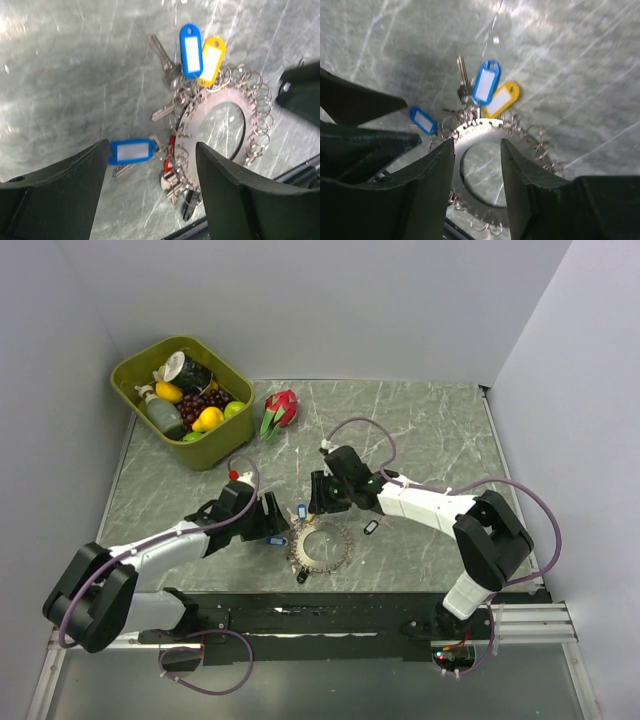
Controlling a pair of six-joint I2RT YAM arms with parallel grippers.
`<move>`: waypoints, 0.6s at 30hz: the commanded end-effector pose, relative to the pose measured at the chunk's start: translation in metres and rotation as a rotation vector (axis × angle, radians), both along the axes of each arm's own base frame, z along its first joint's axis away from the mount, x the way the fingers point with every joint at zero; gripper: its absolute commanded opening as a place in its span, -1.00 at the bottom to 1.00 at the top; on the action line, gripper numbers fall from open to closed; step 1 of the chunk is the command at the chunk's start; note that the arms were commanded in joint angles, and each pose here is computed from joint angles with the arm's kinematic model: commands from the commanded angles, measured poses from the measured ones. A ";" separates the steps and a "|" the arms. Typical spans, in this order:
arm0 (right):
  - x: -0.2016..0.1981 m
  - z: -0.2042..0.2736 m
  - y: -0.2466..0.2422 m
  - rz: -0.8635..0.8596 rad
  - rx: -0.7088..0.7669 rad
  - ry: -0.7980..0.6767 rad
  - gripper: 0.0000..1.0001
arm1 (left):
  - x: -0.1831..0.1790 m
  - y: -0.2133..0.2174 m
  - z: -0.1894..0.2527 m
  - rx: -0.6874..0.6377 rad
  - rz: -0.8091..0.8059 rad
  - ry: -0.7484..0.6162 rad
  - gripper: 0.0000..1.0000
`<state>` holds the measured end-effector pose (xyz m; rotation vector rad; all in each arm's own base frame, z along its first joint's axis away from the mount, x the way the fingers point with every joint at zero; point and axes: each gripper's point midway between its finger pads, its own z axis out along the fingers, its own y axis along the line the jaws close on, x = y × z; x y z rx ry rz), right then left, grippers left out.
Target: Put the keys on the keyring
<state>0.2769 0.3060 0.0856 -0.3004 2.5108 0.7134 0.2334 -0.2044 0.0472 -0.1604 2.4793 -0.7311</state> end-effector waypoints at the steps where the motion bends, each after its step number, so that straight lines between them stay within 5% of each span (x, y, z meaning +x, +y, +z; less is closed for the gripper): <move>1: -0.002 0.004 -0.002 -0.065 -0.056 0.002 -0.06 | 0.025 0.003 0.009 0.032 0.029 -0.049 0.51; 5: -0.006 -0.010 -0.007 -0.104 -0.081 0.025 -0.21 | 0.038 -0.001 0.004 -0.007 0.010 -0.037 0.50; 18: -0.003 -0.031 -0.008 -0.161 -0.094 0.057 -0.24 | 0.049 -0.012 -0.001 -0.044 -0.015 -0.034 0.44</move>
